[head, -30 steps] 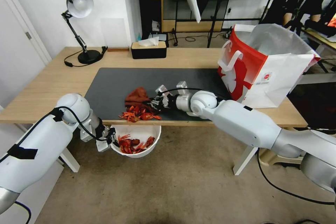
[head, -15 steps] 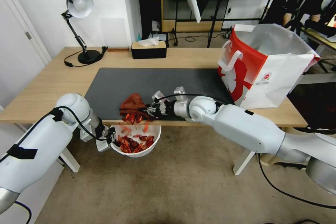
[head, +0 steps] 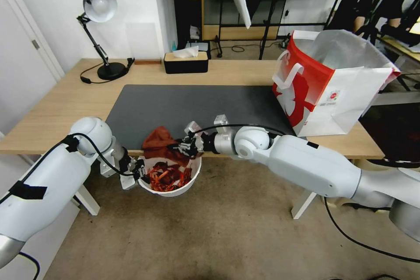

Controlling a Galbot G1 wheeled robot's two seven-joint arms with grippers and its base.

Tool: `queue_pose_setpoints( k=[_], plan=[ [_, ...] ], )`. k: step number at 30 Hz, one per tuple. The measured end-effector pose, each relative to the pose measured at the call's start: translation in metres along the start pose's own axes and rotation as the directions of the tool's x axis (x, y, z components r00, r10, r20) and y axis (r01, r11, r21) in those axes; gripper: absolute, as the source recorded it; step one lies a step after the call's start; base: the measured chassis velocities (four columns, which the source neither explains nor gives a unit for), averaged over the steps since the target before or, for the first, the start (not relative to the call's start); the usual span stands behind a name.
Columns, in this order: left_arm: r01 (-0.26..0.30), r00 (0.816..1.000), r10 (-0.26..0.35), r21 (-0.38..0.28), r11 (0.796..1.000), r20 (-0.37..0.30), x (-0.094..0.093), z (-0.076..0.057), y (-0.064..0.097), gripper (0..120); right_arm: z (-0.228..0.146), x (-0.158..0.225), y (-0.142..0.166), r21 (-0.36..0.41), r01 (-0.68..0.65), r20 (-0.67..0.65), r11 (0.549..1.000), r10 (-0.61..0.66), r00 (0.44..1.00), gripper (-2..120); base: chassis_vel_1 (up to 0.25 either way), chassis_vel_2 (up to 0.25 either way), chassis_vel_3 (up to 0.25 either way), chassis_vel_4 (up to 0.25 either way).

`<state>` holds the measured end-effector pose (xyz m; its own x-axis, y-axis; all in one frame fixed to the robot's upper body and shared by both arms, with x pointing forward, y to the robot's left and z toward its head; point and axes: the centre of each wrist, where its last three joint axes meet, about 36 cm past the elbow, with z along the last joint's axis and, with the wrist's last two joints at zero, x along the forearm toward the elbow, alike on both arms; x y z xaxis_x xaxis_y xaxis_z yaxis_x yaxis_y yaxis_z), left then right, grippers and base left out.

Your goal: Sweep shrimp from table into container with towel, then put container into takeout bag.

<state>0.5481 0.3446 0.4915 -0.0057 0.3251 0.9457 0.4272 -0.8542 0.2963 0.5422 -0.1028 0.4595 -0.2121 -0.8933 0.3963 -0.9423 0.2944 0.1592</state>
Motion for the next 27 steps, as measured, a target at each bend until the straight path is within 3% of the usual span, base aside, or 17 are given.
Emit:
queue_pose_setpoints(
  k=[12,16,23,27],
  plan=[
    [-0.002,1.0,0.001,0.004,1.0,0.007,-0.004,-0.002,-0.003,0,-0.004,0.013,0.0,-0.04,0.125,0.099,0.991,-0.12,0.988,7,0.0,0.0,0.0,0.0],
    [0.001,1.0,-0.001,0.004,1.0,0.009,-0.006,-0.004,-0.003,0,-0.004,0.019,-0.008,-0.067,0.157,0.195,0.985,-0.142,0.971,7,0.0,0.0,0.0,0.0],
    [0.003,1.0,-0.003,0.006,1.0,0.012,-0.007,-0.006,-0.005,0,-0.007,0.023,-0.009,-0.111,0.116,0.336,0.987,-0.073,0.939,7,0.0,0.0,0.0,0.0],
    [0.004,1.0,-0.004,0.001,1.0,0.017,-0.009,-0.01,-0.005,0,-0.018,0.026,-0.006,-0.158,0.026,0.44,0.987,0.046,0.897,7,0.0,0.0,0.0,0.0]
  ],
)
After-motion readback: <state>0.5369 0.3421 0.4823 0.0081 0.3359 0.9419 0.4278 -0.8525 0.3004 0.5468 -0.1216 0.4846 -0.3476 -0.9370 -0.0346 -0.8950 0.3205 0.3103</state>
